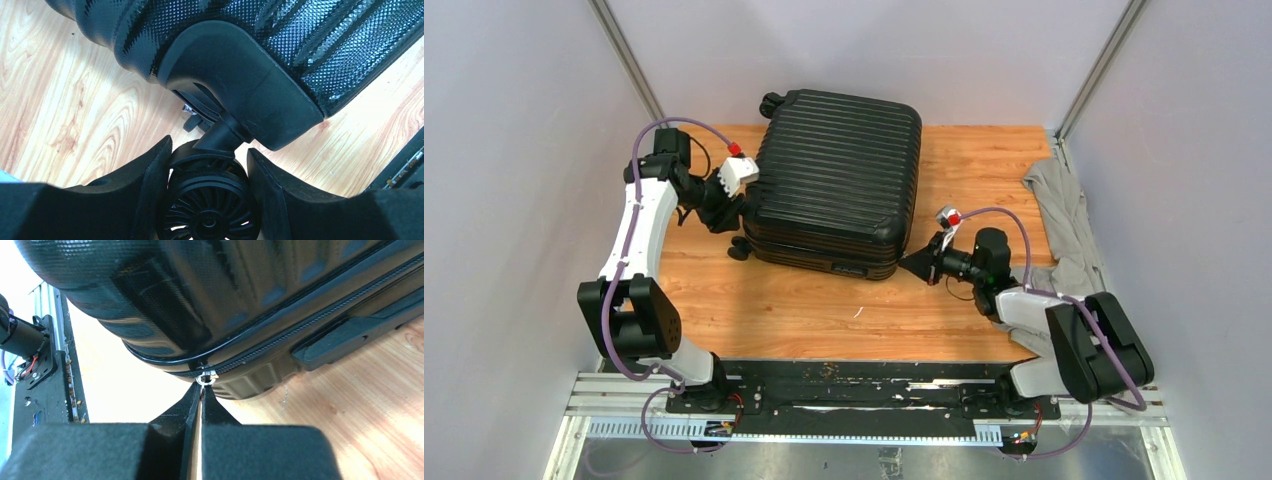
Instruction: Pack the luggage
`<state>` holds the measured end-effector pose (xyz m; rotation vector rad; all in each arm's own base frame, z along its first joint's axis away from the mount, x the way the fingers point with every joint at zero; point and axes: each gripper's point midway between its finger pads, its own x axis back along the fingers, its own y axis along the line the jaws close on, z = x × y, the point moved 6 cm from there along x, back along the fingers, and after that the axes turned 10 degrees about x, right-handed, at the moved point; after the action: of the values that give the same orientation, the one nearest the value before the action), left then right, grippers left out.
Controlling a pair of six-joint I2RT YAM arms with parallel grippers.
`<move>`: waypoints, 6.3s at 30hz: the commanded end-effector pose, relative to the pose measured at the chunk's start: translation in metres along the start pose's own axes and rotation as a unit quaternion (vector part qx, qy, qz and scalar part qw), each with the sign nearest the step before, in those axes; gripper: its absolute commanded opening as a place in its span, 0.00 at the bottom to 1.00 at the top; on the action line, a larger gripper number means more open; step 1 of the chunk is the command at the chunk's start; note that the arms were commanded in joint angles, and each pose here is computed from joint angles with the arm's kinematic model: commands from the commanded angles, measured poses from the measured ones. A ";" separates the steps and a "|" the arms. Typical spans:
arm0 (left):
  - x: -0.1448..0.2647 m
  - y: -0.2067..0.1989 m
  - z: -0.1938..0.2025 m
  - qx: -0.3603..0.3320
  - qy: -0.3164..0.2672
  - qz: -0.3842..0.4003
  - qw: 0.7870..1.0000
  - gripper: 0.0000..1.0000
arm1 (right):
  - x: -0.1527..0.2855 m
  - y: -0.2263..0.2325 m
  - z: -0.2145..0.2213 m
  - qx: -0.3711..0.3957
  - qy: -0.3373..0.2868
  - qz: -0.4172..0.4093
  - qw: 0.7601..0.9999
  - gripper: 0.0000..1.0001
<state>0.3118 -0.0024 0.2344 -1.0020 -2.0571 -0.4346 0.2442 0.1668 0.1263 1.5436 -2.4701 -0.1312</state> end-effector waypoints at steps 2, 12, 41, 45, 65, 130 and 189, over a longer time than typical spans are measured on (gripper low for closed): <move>0.008 -0.021 -0.032 -0.008 -0.064 0.030 0.997 0.00 | -0.014 0.036 -0.005 0.049 0.010 -0.003 0.999 0.00; 0.004 -0.037 -0.033 0.031 -0.071 0.049 0.996 0.00 | -0.033 0.075 -0.010 0.081 0.036 0.097 0.991 0.00; 0.006 -0.119 -0.010 0.071 -0.099 0.142 0.982 0.00 | -0.232 0.181 -0.042 0.172 0.074 -0.051 0.981 0.10; 0.009 -0.126 -0.005 0.067 -0.104 0.142 0.982 0.00 | -0.184 0.147 -0.062 0.070 0.055 0.023 0.996 0.37; -0.003 -0.126 -0.037 0.091 -0.176 0.166 0.966 0.00 | -0.099 0.151 -0.040 0.033 0.034 0.091 0.995 0.41; 0.058 -0.012 0.023 0.200 -0.175 -0.094 0.959 1.00 | 0.027 0.097 -0.087 0.103 -0.026 0.380 0.919 0.88; -0.095 -0.011 0.082 0.186 -0.387 -0.320 0.845 1.00 | 0.146 -0.134 0.037 0.077 0.081 0.639 0.761 1.00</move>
<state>0.2935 -0.0115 0.1018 -0.2387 -3.0057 0.1193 0.2909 -0.0231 0.0837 -0.3678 -2.8178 0.4024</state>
